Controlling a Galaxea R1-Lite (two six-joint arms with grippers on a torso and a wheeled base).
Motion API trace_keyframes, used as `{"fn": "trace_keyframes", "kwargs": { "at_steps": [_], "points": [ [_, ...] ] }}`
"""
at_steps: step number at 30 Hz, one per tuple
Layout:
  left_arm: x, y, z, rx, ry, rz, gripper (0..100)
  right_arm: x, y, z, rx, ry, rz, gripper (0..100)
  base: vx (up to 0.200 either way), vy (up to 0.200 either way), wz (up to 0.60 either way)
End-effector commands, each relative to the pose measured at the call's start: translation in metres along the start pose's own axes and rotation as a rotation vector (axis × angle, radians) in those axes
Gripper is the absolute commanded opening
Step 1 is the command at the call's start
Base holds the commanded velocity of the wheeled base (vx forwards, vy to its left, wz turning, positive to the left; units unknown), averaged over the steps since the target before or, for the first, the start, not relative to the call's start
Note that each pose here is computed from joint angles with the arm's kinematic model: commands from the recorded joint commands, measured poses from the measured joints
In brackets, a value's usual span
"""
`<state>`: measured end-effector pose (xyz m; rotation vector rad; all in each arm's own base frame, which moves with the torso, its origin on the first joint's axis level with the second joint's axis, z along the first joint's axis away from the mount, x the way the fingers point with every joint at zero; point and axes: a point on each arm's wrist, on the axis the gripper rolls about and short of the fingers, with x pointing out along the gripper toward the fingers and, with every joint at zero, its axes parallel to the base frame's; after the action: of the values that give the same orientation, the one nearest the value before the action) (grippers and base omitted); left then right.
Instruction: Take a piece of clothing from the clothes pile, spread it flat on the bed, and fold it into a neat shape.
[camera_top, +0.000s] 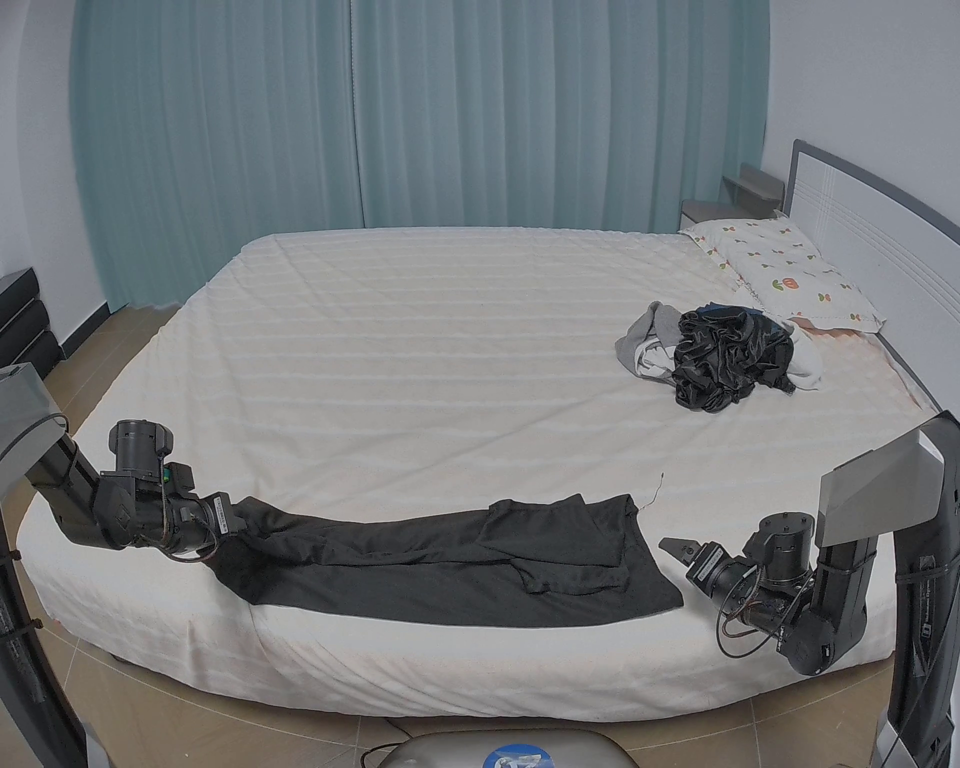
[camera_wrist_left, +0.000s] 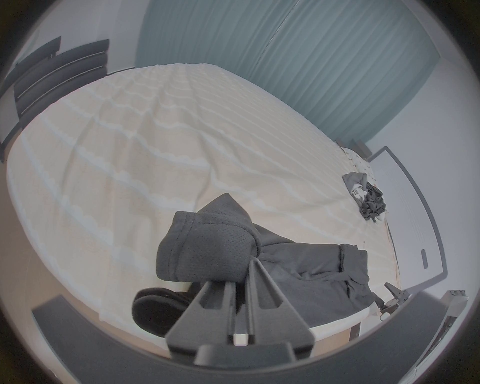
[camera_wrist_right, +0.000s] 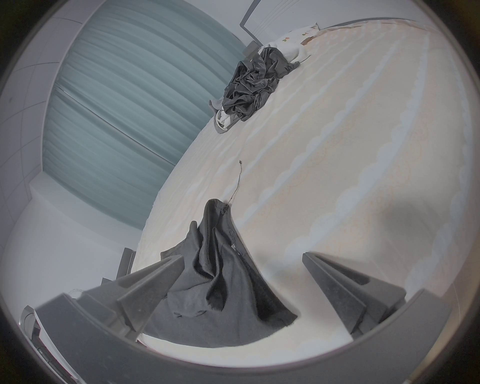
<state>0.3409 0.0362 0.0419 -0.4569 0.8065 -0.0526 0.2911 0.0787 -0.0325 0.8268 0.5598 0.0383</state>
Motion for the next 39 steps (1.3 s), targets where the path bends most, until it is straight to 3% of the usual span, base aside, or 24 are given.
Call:
{"fn": "trace_keyframes", "kwargs": {
  "at_steps": [1,16,22,29,39],
  "points": [
    [0.007,-0.014,0.004,-0.034,-0.006,-0.029,0,0.002,0.001,0.004,0.005,-0.018,0.015,100,0.0,0.0,0.0],
    [0.003,-0.057,0.0,0.001,-0.001,-0.101,0,0.001,0.0,0.009,0.012,-0.034,0.013,100,0.0,-0.2,0.0],
    [0.008,-0.093,-0.002,0.043,0.043,-0.091,0,0.001,0.0,0.009,0.012,-0.037,0.012,100,0.0,-0.2,0.0],
    [0.012,-0.141,0.004,0.005,0.088,-0.1,0,0.001,0.0,0.008,0.012,-0.034,0.011,100,0.0,-0.2,0.0],
    [0.043,-0.172,-0.021,0.072,0.13,-0.054,0,0.001,-0.001,0.007,0.007,-0.029,0.009,100,0.0,-0.2,0.0]
  ]
}}
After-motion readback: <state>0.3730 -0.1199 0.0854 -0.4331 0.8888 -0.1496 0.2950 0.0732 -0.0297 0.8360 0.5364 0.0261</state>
